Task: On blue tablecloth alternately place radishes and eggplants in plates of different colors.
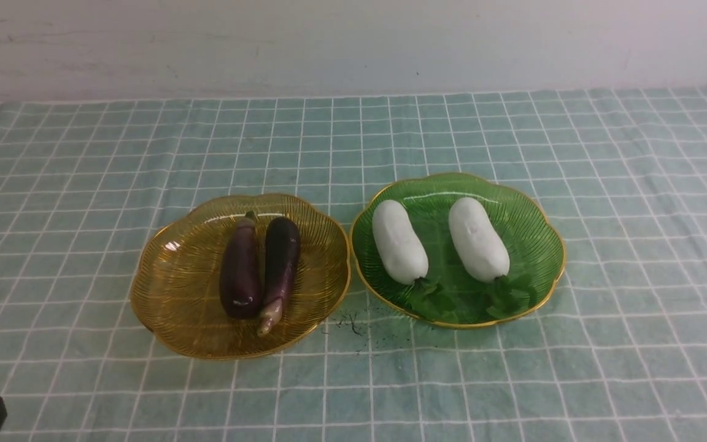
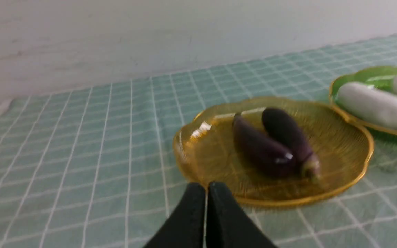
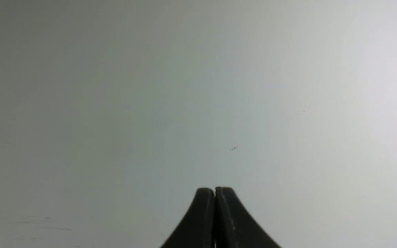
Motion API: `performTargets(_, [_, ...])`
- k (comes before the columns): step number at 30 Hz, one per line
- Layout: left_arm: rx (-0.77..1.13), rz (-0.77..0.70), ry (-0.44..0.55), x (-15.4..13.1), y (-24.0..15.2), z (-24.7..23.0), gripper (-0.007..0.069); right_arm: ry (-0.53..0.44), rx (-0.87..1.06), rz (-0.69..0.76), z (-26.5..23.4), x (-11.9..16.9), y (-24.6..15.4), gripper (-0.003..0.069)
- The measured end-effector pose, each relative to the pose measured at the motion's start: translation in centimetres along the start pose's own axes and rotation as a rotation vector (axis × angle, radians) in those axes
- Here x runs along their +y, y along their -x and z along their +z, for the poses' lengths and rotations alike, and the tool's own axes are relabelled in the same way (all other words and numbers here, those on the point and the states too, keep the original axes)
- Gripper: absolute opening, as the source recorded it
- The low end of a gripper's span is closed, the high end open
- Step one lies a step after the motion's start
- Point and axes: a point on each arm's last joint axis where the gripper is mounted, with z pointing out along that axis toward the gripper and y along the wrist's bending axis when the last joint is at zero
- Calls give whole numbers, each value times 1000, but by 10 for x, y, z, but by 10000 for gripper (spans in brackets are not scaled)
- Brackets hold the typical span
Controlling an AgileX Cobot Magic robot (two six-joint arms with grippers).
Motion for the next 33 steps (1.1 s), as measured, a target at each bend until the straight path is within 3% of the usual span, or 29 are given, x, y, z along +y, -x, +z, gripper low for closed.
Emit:
performTargets(6, [125, 22, 7, -2, -30, 7, -8, 0, 0, 0, 0, 0, 0, -14])
performTargets(33, [134, 23, 9, -2, -31, 7, -8, 0, 3, -31, 0, 0, 0, -14])
